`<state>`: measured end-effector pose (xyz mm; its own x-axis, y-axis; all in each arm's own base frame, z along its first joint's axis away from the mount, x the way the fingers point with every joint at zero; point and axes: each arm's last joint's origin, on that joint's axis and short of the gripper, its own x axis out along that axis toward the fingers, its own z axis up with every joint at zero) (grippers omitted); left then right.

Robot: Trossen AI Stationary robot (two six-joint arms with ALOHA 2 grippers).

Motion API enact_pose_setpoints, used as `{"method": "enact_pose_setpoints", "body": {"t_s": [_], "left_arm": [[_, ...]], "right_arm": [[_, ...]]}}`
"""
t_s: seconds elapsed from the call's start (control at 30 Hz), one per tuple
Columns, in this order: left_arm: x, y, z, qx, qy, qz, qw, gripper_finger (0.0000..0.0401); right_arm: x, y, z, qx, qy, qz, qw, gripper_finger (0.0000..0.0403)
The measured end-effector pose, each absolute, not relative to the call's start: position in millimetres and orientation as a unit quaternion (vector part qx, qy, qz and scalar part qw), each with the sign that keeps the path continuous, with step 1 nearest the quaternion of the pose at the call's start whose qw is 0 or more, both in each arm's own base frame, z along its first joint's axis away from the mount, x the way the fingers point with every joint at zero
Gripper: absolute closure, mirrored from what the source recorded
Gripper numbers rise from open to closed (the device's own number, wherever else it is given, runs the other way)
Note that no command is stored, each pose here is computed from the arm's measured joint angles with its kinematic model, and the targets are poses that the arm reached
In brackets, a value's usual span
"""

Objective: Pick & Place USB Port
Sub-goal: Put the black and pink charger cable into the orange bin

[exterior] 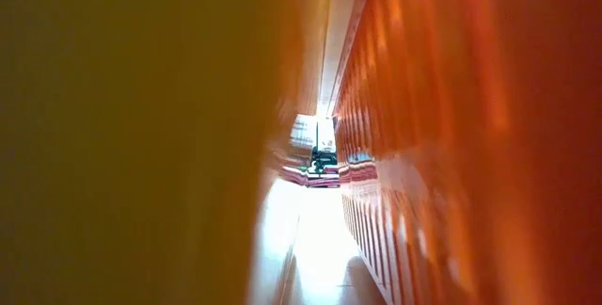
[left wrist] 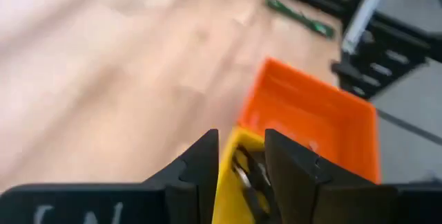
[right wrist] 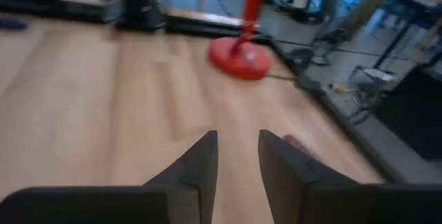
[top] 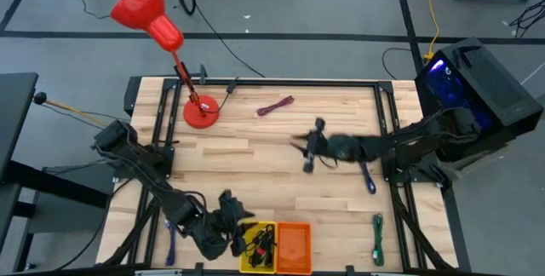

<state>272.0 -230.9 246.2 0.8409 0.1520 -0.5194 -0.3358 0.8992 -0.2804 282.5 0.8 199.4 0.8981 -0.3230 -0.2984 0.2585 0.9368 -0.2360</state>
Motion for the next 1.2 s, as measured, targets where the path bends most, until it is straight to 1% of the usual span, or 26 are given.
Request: {"method": "enact_pose_setpoints", "body": {"t_s": [0.1, 0.2, 0.33, 0.43, 0.57, 0.67, 0.83, 0.93, 1.03, 1.2], "left_arm": [[271.7, -225.7, 249.5, -0.137, 0.235, 0.150, 0.951, 0.0279], [273.5, -222.8, 250.3, -0.098, 0.231, 0.154, 0.956, 0.0279], [276.6, -218.5, 250.1, -0.084, 0.233, 0.160, 0.956, 0.0279], [278.7, -215.2, 249.8, -0.070, 0.236, 0.163, 0.955, 0.0279], [280.7, -212.3, 249.7, -0.046, 0.241, 0.162, 0.956, 0.0279], [282.1, -210.5, 249.7, -0.043, 0.241, 0.164, 0.956, 0.0279], [282.3, -210.3, 249.7, -0.043, 0.241, 0.164, 0.956, 0.0279], [282.2, -210.3, 249.7, -0.043, 0.241, 0.164, 0.956, 0.0279], [282.2, -210.4, 249.7, -0.044, 0.241, 0.164, 0.956, 0.0279], [282.1, -210.4, 249.6, -0.043, 0.241, 0.164, 0.956, 0.0279]], "right_arm": [[295.6, -33.9, 213.8, -0.062, 0.213, -0.117, 0.968, 0.0295], [308.1, -65.3, 228.2, -0.074, 0.242, -0.134, 0.958, 0.0295], [327.0, -98.1, 241.8, -0.094, 0.274, -0.146, 0.946, 0.0295], [343.6, -119.0, 240.8, -0.074, 0.314, -0.121, 0.939, 0.0295], [366.9, -137.4, 218.4, -0.069, 0.405, -0.097, 0.907, 0.0288], [383.9, -146.0, 196.8, -0.075, 0.446, -0.083, 0.888, 0.0266], [407.4, -149.8, 175.0, -0.083, 0.461, -0.070, 0.881, 0.0211], [417.6, -148.6, 169.4, -0.092, 0.462, -0.064, 0.880, 0.0180], [420.7, -148.6, 166.7, -0.110, 0.470, -0.078, 0.872, 0.0155], [421.4, -149.3, 166.6, -0.119, 0.477, -0.108, 0.864, 0.0134]]}}
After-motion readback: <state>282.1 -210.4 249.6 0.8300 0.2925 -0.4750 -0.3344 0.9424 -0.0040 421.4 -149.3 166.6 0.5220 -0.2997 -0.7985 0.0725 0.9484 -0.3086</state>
